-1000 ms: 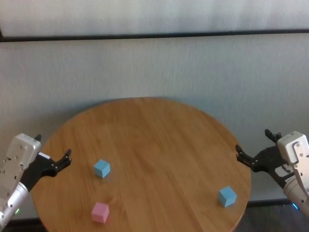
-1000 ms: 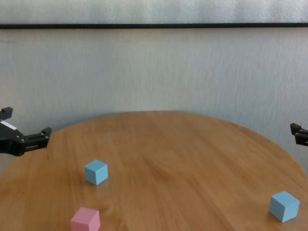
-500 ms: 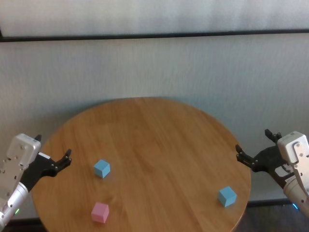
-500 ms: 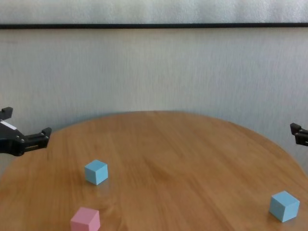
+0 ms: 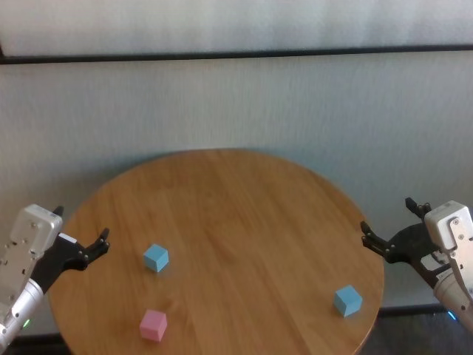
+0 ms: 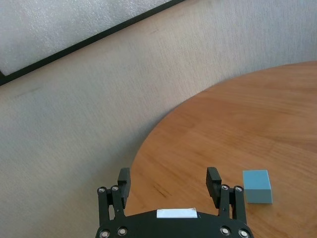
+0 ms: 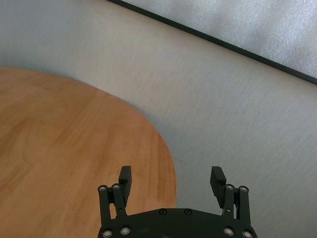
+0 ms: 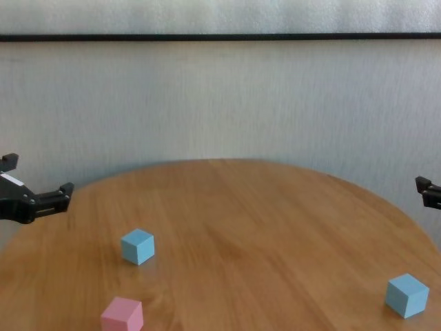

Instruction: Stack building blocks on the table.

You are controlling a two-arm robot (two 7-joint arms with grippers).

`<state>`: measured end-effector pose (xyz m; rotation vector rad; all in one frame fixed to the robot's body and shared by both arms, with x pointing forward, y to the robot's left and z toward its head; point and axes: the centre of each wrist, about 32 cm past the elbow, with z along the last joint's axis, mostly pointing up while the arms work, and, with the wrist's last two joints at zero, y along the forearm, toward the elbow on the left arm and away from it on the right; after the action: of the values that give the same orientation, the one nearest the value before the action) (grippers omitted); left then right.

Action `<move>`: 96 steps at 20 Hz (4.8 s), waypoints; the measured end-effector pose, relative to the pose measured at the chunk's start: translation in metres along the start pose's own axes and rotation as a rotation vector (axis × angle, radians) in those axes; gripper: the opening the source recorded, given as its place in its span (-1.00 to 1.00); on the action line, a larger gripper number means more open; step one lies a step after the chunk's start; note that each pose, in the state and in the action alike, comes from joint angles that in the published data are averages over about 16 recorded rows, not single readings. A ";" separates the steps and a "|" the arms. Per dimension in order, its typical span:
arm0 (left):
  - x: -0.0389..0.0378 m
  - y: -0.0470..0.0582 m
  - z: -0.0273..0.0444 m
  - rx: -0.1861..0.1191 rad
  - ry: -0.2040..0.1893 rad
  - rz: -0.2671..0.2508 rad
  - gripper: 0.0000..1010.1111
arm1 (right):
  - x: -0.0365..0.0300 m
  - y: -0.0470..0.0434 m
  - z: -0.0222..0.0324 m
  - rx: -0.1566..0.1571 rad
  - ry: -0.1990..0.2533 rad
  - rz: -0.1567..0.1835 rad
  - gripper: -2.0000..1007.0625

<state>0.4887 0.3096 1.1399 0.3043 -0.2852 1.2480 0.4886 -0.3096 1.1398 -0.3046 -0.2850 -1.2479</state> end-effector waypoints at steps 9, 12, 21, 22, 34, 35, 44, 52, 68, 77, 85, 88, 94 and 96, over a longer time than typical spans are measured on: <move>0.0000 0.000 0.0000 0.000 0.000 0.000 0.98 | 0.0000 0.0000 0.0000 0.000 0.000 0.000 0.99; 0.0000 0.000 0.0000 0.000 0.000 0.000 0.98 | 0.0000 0.0000 0.0000 0.000 0.000 0.000 0.99; 0.0000 0.000 0.0000 0.000 0.000 0.000 0.98 | 0.0000 0.0000 0.0000 0.000 0.000 0.000 0.99; 0.0000 0.000 0.0000 0.000 0.000 0.000 0.98 | 0.0000 0.0000 0.0000 0.000 0.000 0.000 0.99; 0.0063 -0.007 -0.0024 -0.002 -0.010 0.071 0.98 | 0.0000 0.0000 0.0000 0.000 0.000 0.000 0.99; 0.0070 -0.008 -0.0029 -0.004 -0.012 0.077 0.98 | 0.0000 0.0000 0.0000 0.000 0.000 0.000 0.99; 0.0093 -0.014 -0.0113 -0.017 -0.019 0.075 0.98 | 0.0000 0.0000 0.0000 0.000 0.000 0.000 0.99; 0.0092 0.008 -0.0200 0.005 0.059 -0.125 0.98 | 0.0000 0.0000 0.0000 0.000 0.000 0.000 0.99; 0.0043 0.045 0.0039 0.139 0.280 -0.432 0.98 | 0.0000 0.0000 0.0000 0.000 0.000 0.000 0.99; -0.0117 0.038 0.0340 0.256 0.292 -0.466 0.98 | 0.0000 0.0000 0.0000 0.000 0.000 0.000 0.99; -0.0261 0.030 0.0560 0.333 0.280 -0.470 0.98 | 0.0000 0.0000 0.0000 0.000 0.000 0.000 0.99; -0.0307 0.030 0.0599 0.358 0.278 -0.463 0.98 | 0.0000 0.0000 0.0000 0.000 0.000 0.000 0.99; -0.0374 0.029 0.0625 0.407 0.280 -0.437 0.98 | 0.0000 0.0000 0.0000 0.000 0.000 0.000 0.99; -0.0384 0.029 0.0622 0.420 0.278 -0.425 0.98 | 0.0000 0.0000 0.0000 0.000 0.000 0.000 0.99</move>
<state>0.4470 0.2606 1.1851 0.5157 0.2770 0.9034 0.4887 -0.3097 1.1398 -0.3045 -0.2851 -1.2480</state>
